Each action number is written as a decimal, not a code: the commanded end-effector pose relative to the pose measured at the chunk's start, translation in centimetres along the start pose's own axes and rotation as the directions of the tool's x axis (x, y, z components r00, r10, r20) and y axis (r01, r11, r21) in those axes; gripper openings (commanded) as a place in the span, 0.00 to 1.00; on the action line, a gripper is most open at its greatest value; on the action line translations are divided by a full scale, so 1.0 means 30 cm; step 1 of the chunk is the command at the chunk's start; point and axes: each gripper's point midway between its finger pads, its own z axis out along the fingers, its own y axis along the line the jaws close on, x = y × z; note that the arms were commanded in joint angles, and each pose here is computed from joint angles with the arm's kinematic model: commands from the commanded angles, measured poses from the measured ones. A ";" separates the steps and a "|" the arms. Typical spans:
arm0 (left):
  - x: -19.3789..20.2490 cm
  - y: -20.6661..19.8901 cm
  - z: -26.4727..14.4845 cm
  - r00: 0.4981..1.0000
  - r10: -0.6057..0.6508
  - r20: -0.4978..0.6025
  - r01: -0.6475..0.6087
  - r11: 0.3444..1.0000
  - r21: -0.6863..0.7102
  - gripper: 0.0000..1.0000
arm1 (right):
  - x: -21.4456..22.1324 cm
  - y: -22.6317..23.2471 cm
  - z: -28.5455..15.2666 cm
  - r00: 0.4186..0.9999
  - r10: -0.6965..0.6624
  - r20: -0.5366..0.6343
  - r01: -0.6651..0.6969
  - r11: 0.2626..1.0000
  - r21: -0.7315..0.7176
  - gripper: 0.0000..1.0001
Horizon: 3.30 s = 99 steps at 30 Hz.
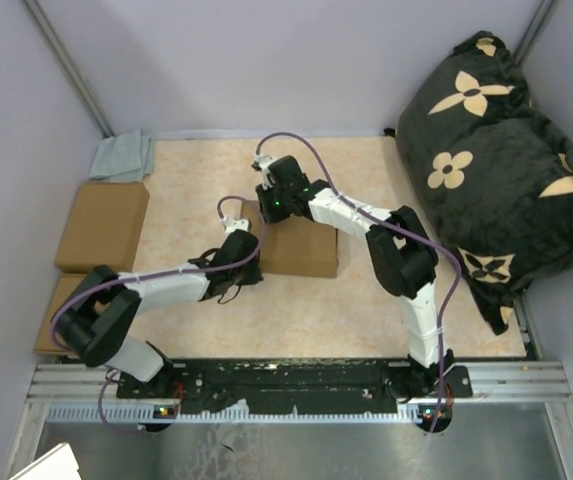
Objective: Fold the paper box
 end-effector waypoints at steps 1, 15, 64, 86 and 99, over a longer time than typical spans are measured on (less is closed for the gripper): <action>0.020 -0.062 -0.116 1.000 0.016 -0.017 -0.014 0.992 0.128 0.12 | 0.001 -0.045 -0.082 0.994 0.094 -0.047 -0.093 0.995 0.036 0.13; 0.218 -0.475 -0.164 0.956 0.274 -0.103 -0.208 0.884 0.419 0.20 | -0.062 -0.480 -0.392 0.925 0.304 0.226 -0.360 0.893 0.270 0.13; -0.097 -0.601 -0.204 0.932 0.315 0.179 -0.350 0.908 0.229 0.27 | 0.045 -0.407 -0.769 0.918 0.216 0.333 -0.354 0.825 0.441 0.22; -0.233 0.141 -0.471 0.876 0.468 0.113 -0.394 0.831 -0.393 1.00 | 0.400 -0.277 -1.085 0.855 0.279 0.438 -0.454 0.810 0.370 0.99; -0.249 0.164 -0.512 0.887 0.432 0.161 -0.341 0.850 -0.401 0.99 | 0.418 -0.274 -1.051 0.875 0.267 0.404 -0.422 0.830 0.365 0.99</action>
